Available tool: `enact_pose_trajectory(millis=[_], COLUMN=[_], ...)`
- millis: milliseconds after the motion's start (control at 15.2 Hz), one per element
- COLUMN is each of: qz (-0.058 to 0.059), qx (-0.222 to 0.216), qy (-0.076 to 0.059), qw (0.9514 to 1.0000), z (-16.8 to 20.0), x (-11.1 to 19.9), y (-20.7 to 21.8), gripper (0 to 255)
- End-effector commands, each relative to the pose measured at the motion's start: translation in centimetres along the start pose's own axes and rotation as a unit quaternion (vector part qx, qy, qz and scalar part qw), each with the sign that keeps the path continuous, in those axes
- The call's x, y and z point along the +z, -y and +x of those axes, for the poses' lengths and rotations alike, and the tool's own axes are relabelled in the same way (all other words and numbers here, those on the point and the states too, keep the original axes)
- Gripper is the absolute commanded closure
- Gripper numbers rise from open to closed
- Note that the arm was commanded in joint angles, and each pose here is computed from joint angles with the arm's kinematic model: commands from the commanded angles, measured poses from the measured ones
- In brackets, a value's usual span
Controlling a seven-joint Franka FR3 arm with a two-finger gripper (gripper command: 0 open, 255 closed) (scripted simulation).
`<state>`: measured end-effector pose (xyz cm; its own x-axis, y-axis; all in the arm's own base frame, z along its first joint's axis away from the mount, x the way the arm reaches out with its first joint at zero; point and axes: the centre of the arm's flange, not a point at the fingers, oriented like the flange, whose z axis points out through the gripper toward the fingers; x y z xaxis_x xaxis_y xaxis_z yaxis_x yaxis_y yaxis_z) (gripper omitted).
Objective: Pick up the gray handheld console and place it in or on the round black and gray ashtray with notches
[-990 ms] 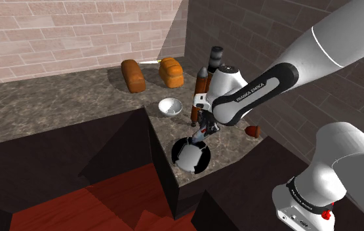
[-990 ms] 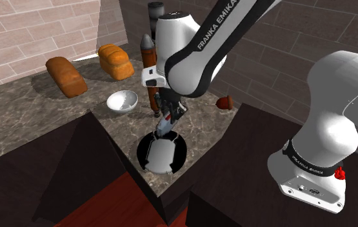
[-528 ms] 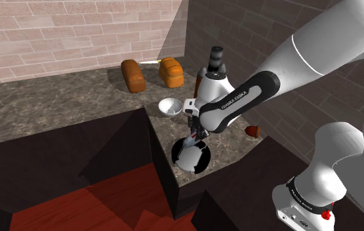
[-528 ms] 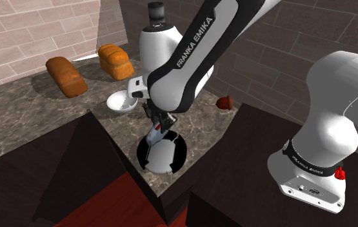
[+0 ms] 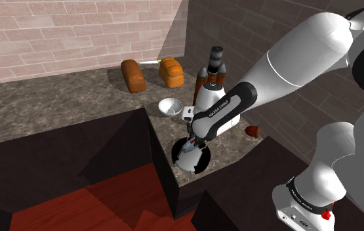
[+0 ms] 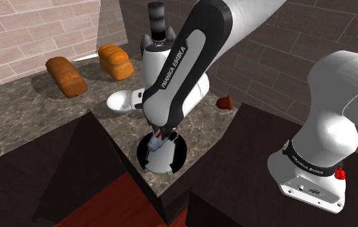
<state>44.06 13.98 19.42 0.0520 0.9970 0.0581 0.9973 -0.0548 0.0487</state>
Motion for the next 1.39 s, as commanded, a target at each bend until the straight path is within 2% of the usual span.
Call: enact_pose_trajectory(millis=[0, 198, 660, 726, 1056, 1320], qz=[0.000, 0.000, 0.000, 0.000, 0.000, 0.000], qx=[0.000, 0.000, 0.000, 0.000, 0.000, 0.000], qy=[0.000, 0.000, 0.000, 0.000, 0.000, 0.000], qw=[1.0000, 1.0000, 1.0000, 1.0000, 1.0000, 1.0000], z=[0.0, -0.1, -0.1, -0.1, -0.1, -0.1], x=[1.0, 2.7, 2.7, 2.7, 2.7, -2.3], y=[0.0, 0.1, 0.1, 0.1, 0.1, 0.1], gripper=[255, 255, 255, 0, 0, 0])
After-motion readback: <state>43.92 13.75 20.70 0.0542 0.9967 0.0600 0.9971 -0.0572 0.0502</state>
